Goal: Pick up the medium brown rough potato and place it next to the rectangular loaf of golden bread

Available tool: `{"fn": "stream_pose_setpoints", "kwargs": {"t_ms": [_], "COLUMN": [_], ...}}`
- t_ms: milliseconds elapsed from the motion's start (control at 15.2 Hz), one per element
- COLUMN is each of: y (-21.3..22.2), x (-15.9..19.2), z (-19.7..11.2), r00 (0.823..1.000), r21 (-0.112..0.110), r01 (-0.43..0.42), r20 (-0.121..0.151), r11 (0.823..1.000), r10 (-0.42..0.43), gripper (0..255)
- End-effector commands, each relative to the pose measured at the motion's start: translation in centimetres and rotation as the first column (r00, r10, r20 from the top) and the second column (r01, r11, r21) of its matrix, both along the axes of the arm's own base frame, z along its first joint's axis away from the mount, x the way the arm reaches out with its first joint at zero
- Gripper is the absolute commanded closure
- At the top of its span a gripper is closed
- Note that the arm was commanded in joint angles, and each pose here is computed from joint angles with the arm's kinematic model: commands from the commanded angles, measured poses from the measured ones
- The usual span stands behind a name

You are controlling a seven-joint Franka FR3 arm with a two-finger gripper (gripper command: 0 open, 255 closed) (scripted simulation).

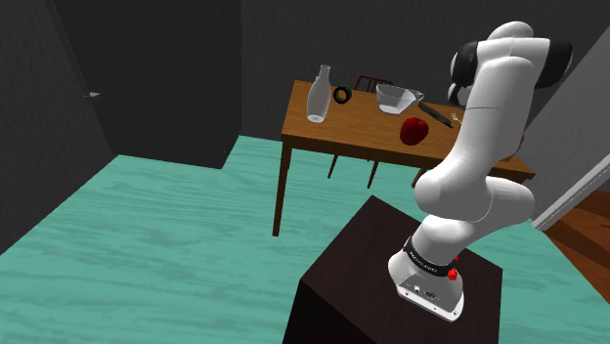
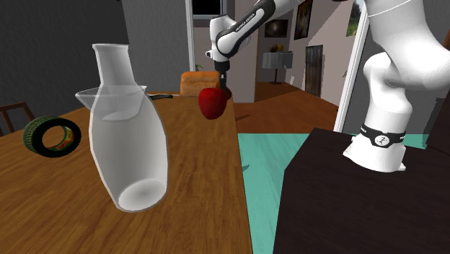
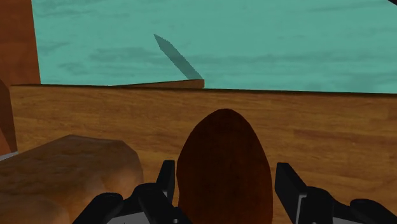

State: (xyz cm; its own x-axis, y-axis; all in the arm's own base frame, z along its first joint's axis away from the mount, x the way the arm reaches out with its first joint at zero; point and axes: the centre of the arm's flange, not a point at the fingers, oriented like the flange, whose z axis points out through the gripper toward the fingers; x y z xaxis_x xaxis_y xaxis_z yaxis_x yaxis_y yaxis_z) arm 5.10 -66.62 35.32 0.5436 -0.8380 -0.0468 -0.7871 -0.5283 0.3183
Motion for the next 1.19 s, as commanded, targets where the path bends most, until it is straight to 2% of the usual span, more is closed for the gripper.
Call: {"fn": "stream_pose_setpoints", "kwargs": {"t_ms": [0, 66, 594, 660, 990, 1122], "y": [0.0, 0.0, 0.0, -0.1, 0.0, 0.4], "x": [-0.1, -0.1, -0.1, -0.2, -0.1, 0.7], "z": [-1.0, -1.9, -1.8, -1.8, -1.9, 0.6], "r00": [1.000, 1.000, 1.000, 1.000, 1.000, 1.000], "r21": [-0.001, -0.001, -0.001, 0.000, -0.001, -0.001], "r01": [0.000, 0.000, 0.000, 0.000, 0.000, 0.000], "r20": [0.000, 0.000, 0.000, 0.000, 0.000, 0.000], "r11": [1.000, 1.000, 1.000, 1.000, 1.000, 1.000], "r10": [0.000, 0.000, 0.000, 0.000, 0.000, 0.000], "gripper": [255, 255, 255, 0, 0, 0]}}
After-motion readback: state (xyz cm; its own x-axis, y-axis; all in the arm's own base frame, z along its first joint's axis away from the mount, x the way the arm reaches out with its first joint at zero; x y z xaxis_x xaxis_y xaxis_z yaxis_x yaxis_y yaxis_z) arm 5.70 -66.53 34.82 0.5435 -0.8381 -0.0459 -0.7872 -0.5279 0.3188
